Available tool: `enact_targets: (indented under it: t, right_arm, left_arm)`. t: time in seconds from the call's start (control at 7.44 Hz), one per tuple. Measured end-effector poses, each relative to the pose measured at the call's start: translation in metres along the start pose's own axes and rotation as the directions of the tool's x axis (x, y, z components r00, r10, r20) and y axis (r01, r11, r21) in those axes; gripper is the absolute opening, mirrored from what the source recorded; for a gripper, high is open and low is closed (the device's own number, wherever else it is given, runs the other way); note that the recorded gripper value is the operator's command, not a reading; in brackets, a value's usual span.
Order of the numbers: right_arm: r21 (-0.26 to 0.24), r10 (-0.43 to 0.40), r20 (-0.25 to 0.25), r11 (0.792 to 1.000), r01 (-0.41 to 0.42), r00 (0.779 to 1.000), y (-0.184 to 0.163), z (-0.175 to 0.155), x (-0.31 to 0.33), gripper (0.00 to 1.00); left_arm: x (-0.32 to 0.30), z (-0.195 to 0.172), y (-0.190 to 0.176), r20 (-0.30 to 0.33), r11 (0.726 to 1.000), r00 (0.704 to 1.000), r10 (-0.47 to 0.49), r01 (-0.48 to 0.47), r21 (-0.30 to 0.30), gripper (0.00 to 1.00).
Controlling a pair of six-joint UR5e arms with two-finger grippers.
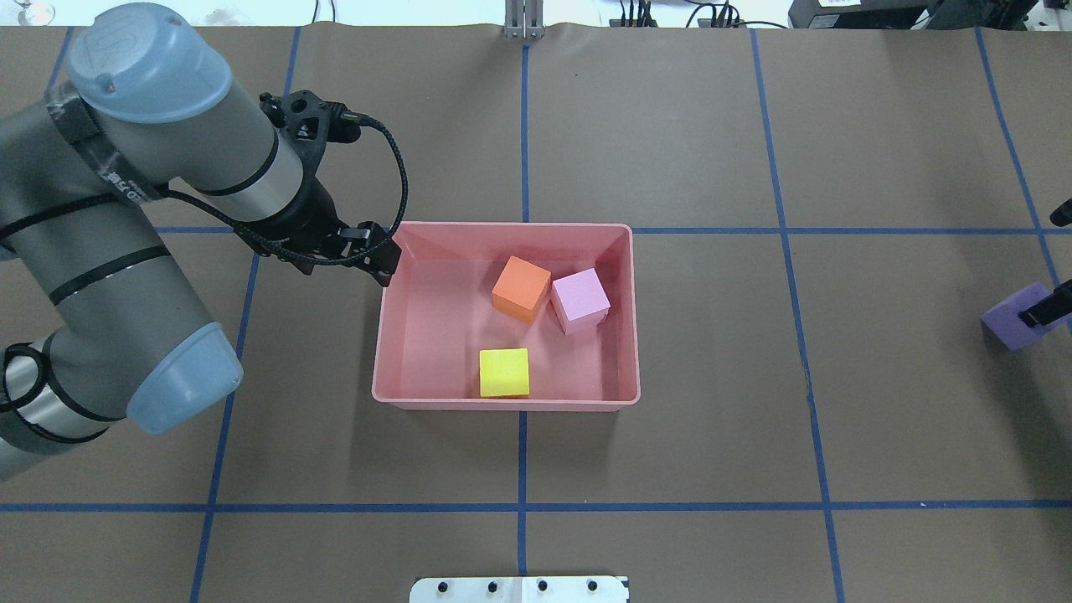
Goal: Place blocks into pink bin with both arms
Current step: 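Hold the left gripper above the bin edge while the right gripper approaches the purple cube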
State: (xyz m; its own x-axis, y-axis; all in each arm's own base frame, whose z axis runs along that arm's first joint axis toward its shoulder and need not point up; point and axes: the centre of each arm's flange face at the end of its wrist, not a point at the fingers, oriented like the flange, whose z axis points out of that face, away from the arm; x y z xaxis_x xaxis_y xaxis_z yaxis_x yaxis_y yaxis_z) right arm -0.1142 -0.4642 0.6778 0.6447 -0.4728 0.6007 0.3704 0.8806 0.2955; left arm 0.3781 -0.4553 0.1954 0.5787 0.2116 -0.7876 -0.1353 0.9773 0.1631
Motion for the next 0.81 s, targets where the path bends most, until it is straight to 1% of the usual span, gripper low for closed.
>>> enact_targets:
  t: [0.27, 0.4, 0.81]
  right_arm:
    - [0.027, 0.004, 0.033, 1.0, -0.005, 0.999, -0.008, -0.011, -0.016, 1.0]
    - [0.035, 0.0, 0.04, 0.999, -0.002, 0.999, -0.01, -0.015, -0.02, 1.0]
    - [0.036, -0.012, 0.031, 0.999, 0.011, 0.999, -0.009, -0.015, -0.02, 1.0]
  left_arm:
    - [0.0, 0.001, 0.0, 0.001, 1.0, 1.0, -0.001, 0.001, -0.001, 1.0]
    - [0.0, 0.001, 0.0, 0.002, 1.0, 1.0, -0.002, 0.002, -0.002, 1.0]
    - [-0.002, 0.003, 0.0, 0.004, 1.0, 1.0, -0.006, 0.006, -0.004, 1.0]
